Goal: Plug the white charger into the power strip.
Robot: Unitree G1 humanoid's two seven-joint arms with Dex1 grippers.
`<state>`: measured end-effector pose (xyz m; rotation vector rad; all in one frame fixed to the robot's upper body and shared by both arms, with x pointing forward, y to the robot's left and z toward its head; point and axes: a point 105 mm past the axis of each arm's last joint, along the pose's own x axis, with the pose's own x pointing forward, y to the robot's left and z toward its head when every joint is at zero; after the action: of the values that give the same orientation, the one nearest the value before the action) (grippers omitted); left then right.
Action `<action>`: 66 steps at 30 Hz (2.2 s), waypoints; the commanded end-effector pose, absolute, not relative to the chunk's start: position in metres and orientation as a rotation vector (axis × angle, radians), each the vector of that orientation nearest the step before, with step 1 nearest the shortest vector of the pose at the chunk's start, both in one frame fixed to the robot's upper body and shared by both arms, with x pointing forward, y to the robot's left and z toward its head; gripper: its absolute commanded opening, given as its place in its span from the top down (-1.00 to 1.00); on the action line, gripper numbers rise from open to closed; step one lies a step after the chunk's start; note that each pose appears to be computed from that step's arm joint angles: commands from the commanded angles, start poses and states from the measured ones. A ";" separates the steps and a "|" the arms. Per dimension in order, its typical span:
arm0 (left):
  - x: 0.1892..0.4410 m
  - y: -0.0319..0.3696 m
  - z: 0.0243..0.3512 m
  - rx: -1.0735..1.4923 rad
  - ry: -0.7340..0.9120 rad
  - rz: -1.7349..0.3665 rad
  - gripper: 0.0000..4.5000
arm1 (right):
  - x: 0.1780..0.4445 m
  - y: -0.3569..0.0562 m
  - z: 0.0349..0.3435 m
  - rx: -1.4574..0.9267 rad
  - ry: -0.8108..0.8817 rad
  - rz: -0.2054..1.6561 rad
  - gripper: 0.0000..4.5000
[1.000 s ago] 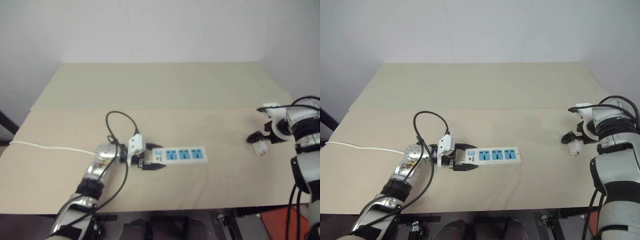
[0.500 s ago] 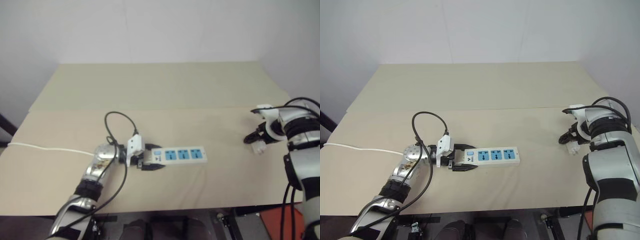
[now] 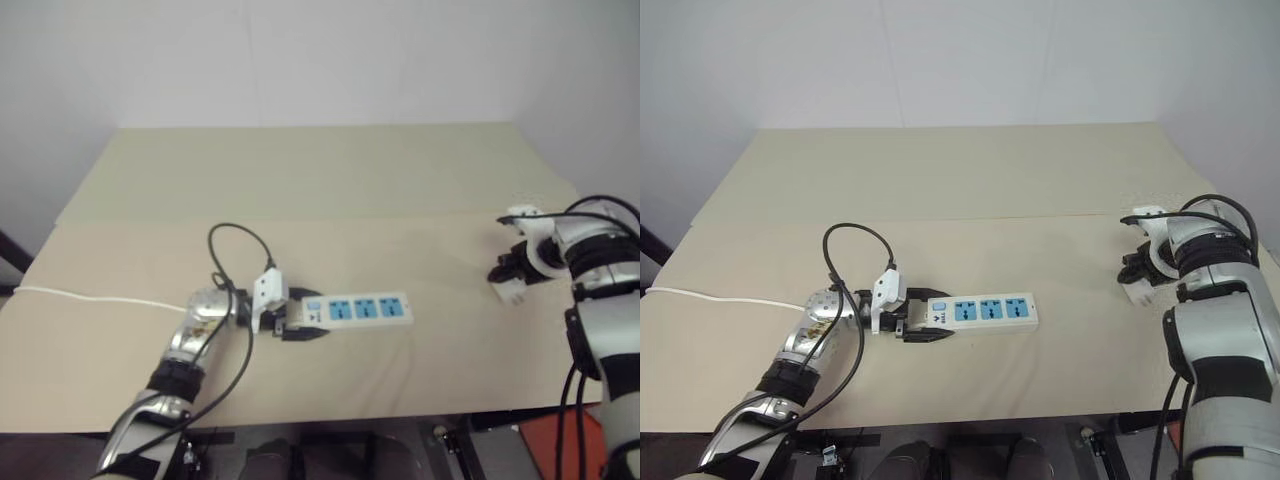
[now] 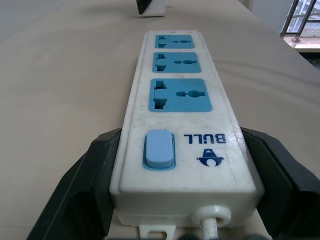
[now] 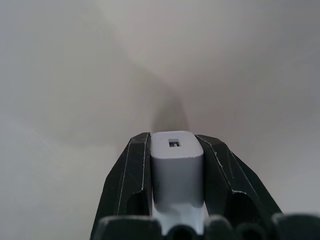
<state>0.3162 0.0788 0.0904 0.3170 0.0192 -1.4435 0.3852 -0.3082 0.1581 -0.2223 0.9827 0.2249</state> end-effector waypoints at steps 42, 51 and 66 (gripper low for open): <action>0.318 0.092 0.092 0.404 0.099 -1.473 -0.45 | 0.325 -0.057 0.163 -0.106 -0.101 1.350 0.50; 0.318 0.094 0.093 0.410 0.102 -1.464 -0.45 | 0.326 -0.050 0.155 -0.114 -0.096 1.358 0.50; 0.317 0.094 0.092 0.406 0.104 -1.461 -0.45 | 0.323 -0.041 0.143 -0.104 -0.083 1.372 0.50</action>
<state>0.3200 0.0923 0.0949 0.3698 0.0800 -1.4488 0.3246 -0.0449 0.1446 -0.0944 -0.0713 1.3618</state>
